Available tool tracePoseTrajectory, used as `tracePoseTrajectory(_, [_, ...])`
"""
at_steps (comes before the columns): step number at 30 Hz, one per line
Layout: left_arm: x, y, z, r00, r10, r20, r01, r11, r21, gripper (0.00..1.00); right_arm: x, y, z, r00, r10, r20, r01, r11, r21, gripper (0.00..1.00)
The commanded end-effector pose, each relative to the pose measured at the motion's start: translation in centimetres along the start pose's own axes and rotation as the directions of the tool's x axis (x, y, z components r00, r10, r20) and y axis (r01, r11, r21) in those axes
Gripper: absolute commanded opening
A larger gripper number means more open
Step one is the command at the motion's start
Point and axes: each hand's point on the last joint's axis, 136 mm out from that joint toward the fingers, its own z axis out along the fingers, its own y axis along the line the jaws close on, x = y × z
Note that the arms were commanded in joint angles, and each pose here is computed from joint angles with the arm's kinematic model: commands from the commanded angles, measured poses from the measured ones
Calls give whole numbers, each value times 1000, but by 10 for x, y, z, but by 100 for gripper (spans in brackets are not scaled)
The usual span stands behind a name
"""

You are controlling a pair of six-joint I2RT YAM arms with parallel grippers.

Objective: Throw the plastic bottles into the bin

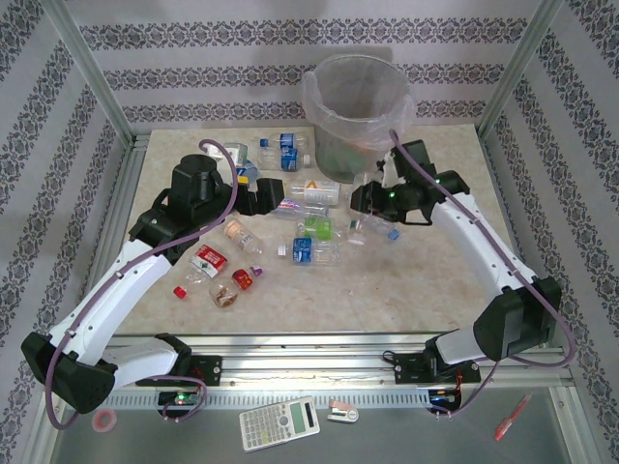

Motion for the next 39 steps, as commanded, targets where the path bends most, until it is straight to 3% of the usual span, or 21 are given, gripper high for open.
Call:
tracePoseTrajectory(1, [-2,-9,1,1000,11,14,-12,999,34,100,-43,45,-26,993,-4,114,25,983,-181,38])
tracePoseTrajectory(14, [-1,-7,-3,1000,2,24,-3,1000,27,100,-145,114,-91,951,122,284,34,873,-487,35])
tracePoseTrajectory(18, [-1,-7,-4,1000,4,25,-5,1000,28,100,-161,118,-101,940,136,313,41,865,-499,35])
tracePoseTrajectory(29, [-2,-6,-3,1000,6,24,-6,1000,22,100,-177,96,-96,917,211,338,-34,887,-461,35])
tracePoseTrajectory(39, [-1,-5,-3,1000,5,21,-6,1000,16,100,-157,20,-78,884,340,321,-238,918,-317,35])
